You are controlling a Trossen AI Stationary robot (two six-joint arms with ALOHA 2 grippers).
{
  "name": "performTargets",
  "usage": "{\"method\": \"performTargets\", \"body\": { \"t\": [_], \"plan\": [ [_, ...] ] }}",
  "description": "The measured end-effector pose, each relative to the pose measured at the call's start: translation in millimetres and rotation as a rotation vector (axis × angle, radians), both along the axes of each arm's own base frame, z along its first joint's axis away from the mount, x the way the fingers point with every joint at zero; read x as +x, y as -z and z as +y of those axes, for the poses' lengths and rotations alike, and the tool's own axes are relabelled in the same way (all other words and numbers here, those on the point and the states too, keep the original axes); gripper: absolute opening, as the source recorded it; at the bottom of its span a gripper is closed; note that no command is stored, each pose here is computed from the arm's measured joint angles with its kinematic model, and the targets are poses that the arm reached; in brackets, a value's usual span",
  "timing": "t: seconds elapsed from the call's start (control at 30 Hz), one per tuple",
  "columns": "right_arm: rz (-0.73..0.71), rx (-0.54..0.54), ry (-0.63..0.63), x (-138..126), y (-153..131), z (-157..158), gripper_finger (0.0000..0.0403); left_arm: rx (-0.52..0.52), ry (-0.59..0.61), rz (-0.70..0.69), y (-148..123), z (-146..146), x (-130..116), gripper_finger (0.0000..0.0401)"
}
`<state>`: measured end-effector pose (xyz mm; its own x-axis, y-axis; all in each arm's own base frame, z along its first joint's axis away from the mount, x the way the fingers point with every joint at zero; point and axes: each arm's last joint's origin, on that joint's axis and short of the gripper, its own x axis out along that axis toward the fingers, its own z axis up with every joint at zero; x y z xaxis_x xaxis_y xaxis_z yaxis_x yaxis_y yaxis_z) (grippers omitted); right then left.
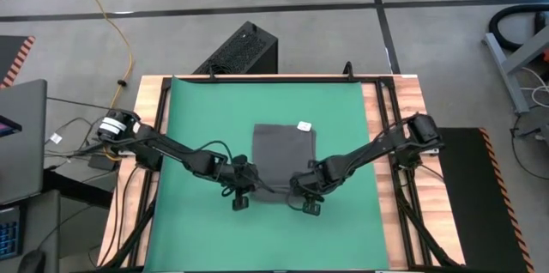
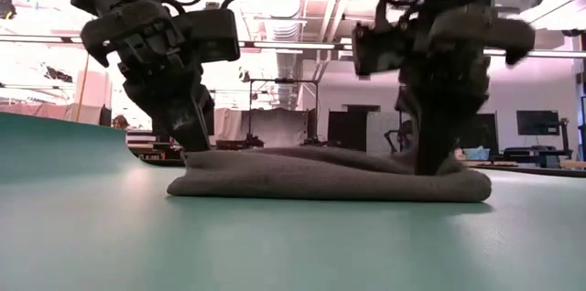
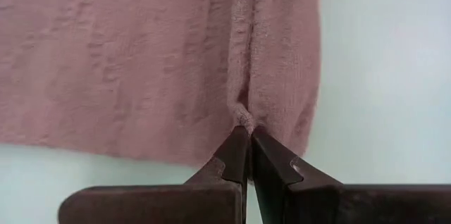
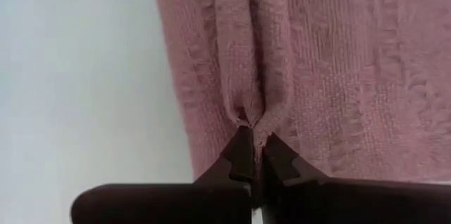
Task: Roll towel
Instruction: Roll the gray towel
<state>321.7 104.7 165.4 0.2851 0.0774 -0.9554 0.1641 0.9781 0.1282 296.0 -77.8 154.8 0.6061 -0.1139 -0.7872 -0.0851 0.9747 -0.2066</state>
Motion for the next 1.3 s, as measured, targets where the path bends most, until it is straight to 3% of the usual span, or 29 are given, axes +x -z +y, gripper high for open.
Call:
{"method": "performTargets", "body": {
  "t": [0.27,0.43,0.73,0.87,1.0,1.07,1.3],
  "plan": [
    [0.038,-0.038,0.023,4,15,-1,0.0017,0.009,-0.006,0.002,-1,0,-1,0.0000],
    [0.030,-0.048,0.041,4,13,-5,0.0017,0.044,0.101,-0.043,-15,-1,-5,0.0005],
    [0.024,-0.046,0.036,5,14,-5,0.0017,0.089,0.052,-0.108,-45,2,-21,0.0070],
    [0.015,-0.044,0.032,6,14,-6,0.0017,0.140,0.258,-0.319,-56,-21,-12,0.0067],
    [0.014,-0.044,0.033,7,14,-7,0.0017,0.269,0.318,-0.329,-46,-34,-10,0.0025],
    [0.010,-0.043,0.027,7,14,-7,0.0017,0.280,0.304,-0.301,-38,-34,-7,0.0007],
    [0.007,-0.044,0.008,8,14,-7,0.0017,0.275,0.235,-0.266,-9,-31,9,0.0002]
  ]
}}
